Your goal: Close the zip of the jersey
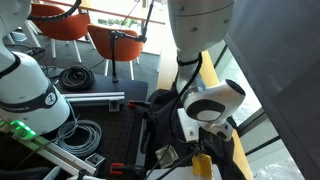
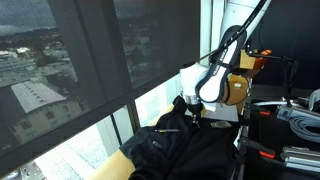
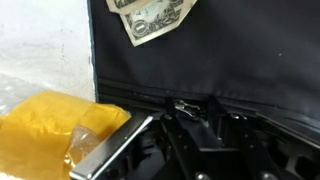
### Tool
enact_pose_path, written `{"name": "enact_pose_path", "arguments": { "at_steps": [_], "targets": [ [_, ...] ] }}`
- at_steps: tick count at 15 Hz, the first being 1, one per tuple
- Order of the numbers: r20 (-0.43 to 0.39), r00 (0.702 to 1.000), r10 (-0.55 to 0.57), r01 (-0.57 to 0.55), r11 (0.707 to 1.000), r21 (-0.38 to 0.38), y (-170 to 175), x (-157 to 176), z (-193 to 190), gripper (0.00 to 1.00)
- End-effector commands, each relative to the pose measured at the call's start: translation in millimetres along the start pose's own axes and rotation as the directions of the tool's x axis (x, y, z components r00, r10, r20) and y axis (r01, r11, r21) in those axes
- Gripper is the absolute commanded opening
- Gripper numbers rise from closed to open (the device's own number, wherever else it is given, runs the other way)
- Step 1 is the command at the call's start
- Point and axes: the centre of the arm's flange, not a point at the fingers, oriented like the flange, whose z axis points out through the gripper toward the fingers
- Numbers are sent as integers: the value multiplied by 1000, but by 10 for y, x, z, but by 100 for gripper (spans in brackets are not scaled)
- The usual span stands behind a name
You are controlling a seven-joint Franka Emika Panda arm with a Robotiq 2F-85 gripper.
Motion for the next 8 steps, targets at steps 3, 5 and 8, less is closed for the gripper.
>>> {"name": "enact_pose_path", "arguments": {
  "at_steps": [3, 5, 8],
  "targets": [
    [-17, 1000, 8, -8, 1000, -14, 35, -9, 27, 0],
    [-18, 1000, 6, -6, 1000, -15, 24, -9, 22, 0],
    [-20, 1000, 2, -3, 1000, -16, 3, -8, -1, 1]
  ]
}}
